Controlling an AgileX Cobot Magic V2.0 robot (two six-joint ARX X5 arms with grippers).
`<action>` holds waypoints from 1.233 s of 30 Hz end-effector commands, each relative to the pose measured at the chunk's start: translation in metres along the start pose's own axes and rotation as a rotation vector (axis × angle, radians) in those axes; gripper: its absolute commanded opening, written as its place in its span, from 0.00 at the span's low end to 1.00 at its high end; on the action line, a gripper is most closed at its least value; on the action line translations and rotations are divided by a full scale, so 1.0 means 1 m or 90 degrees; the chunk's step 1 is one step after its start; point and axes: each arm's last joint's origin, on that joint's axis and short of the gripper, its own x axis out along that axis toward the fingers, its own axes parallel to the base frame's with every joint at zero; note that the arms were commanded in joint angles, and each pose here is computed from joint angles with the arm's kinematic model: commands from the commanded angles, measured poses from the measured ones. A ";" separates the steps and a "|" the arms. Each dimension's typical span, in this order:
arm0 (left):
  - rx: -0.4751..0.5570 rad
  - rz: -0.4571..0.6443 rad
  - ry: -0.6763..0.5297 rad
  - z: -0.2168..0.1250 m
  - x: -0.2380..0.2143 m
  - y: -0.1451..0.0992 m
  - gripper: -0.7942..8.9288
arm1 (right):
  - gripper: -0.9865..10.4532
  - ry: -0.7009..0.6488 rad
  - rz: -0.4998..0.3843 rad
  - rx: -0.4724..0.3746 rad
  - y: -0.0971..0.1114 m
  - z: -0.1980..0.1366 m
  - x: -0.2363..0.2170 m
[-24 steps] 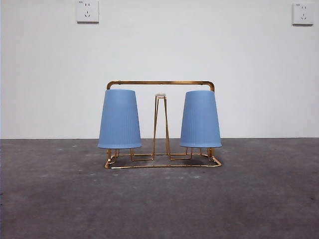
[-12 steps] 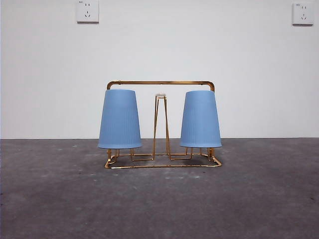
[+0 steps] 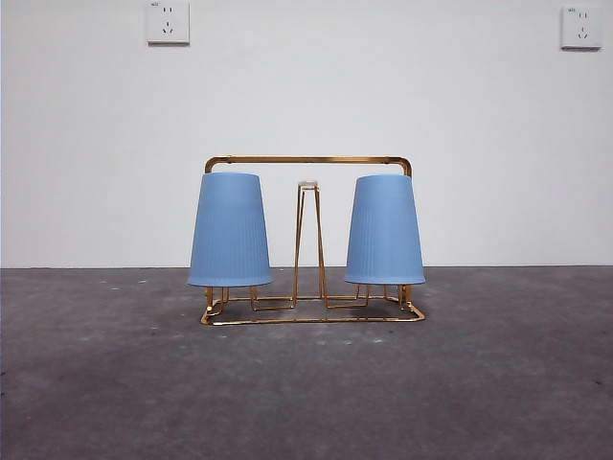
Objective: Pick up cup 1,put cup 1 in the cup rack,pick up cup 2,put cup 2 in the cup rack
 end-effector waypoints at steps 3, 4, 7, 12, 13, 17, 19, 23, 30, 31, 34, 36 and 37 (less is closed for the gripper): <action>-0.004 0.000 0.003 -0.003 0.001 0.000 0.08 | 0.09 -0.052 -0.123 0.004 0.001 0.001 -0.004; -0.004 0.001 0.003 -0.003 0.001 0.000 0.08 | 0.09 -0.070 -0.143 0.008 0.001 0.002 -0.004; -0.004 0.000 0.003 -0.003 0.001 0.000 0.08 | 0.09 -0.126 -0.220 0.023 0.000 0.000 0.001; -0.004 0.001 0.003 -0.003 0.001 0.000 0.08 | 0.09 -0.226 -0.251 0.062 -0.005 -0.018 0.032; -0.004 0.000 0.004 -0.003 0.001 0.000 0.08 | 0.09 -0.245 -0.249 0.073 -0.007 -0.024 0.040; -0.004 0.000 0.003 -0.003 0.001 0.000 0.08 | 0.09 -0.292 -0.267 0.099 -0.016 -0.060 0.080; -0.004 0.000 0.003 -0.003 0.001 0.000 0.08 | 0.09 -0.295 -0.270 0.101 -0.019 -0.080 0.100; -0.004 0.000 0.003 -0.003 0.001 0.000 0.08 | 0.09 -0.299 -0.281 0.101 -0.023 -0.122 0.134; -0.004 0.000 0.003 -0.003 0.001 0.000 0.08 | 0.09 -0.258 -0.311 0.121 -0.025 -0.188 0.180; -0.004 0.000 0.003 -0.003 0.001 0.000 0.08 | 0.09 -0.250 -0.312 0.125 -0.025 -0.195 0.184; -0.004 0.000 0.003 -0.003 0.001 0.000 0.08 | 0.09 -0.227 -0.307 0.142 -0.025 -0.213 0.196; -0.004 0.001 0.004 -0.003 0.001 0.000 0.08 | 0.09 -0.204 -0.303 0.159 -0.024 -0.223 0.202; -0.004 0.000 0.003 -0.003 0.001 0.000 0.08 | 0.09 -0.189 -0.306 0.159 -0.024 -0.224 0.202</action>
